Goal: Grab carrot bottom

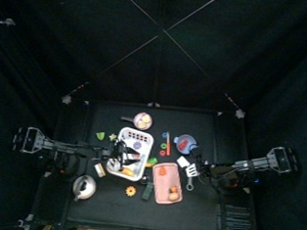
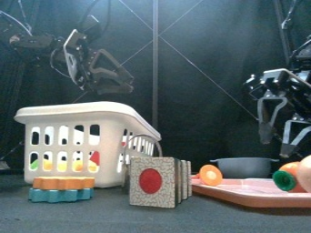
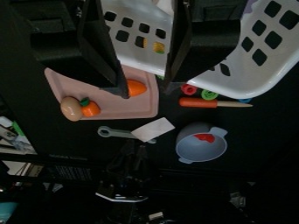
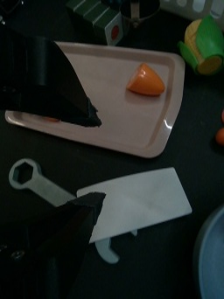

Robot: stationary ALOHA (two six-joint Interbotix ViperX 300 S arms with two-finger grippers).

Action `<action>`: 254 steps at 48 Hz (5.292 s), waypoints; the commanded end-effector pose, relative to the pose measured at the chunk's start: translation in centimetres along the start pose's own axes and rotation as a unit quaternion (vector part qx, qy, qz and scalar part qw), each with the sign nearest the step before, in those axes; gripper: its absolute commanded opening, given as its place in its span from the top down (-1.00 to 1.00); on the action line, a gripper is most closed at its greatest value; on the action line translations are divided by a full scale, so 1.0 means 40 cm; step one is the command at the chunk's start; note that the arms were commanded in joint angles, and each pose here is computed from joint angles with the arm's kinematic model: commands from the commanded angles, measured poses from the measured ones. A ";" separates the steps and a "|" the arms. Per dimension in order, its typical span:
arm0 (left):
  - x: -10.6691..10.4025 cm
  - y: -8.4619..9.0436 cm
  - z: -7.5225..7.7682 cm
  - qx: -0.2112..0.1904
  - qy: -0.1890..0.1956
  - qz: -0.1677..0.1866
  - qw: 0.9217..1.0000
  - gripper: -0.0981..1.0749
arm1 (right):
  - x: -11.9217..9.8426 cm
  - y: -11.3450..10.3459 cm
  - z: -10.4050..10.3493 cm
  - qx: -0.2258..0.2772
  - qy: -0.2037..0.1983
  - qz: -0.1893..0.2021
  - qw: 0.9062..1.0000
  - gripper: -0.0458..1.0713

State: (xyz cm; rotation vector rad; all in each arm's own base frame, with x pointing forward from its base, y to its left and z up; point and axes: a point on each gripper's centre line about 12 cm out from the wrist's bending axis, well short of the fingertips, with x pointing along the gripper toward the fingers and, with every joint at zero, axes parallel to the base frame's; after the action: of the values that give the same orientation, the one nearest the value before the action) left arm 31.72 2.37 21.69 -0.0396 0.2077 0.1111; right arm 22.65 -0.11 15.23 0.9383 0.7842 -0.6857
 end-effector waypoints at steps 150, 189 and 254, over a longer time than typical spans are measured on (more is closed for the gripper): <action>-0.005 0.004 -0.005 0.000 0.003 0.002 1.000 -0.50 | 0.180 0.313 0.023 0.008 0.047 -0.085 0.995 -0.74; -0.002 0.009 -0.008 -0.001 0.006 0.005 1.000 -0.50 | 0.179 0.327 0.012 -0.254 0.029 -0.058 0.965 -0.74; -0.006 0.010 -0.013 -0.001 0.008 0.006 1.000 -0.50 | 0.217 0.325 -0.006 -0.261 0.047 -0.021 0.964 -0.41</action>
State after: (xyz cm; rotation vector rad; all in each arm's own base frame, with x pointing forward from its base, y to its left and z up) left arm 31.12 2.61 20.64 -0.0429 0.2442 0.1202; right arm 37.17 4.24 11.18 0.4567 1.0737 -0.4613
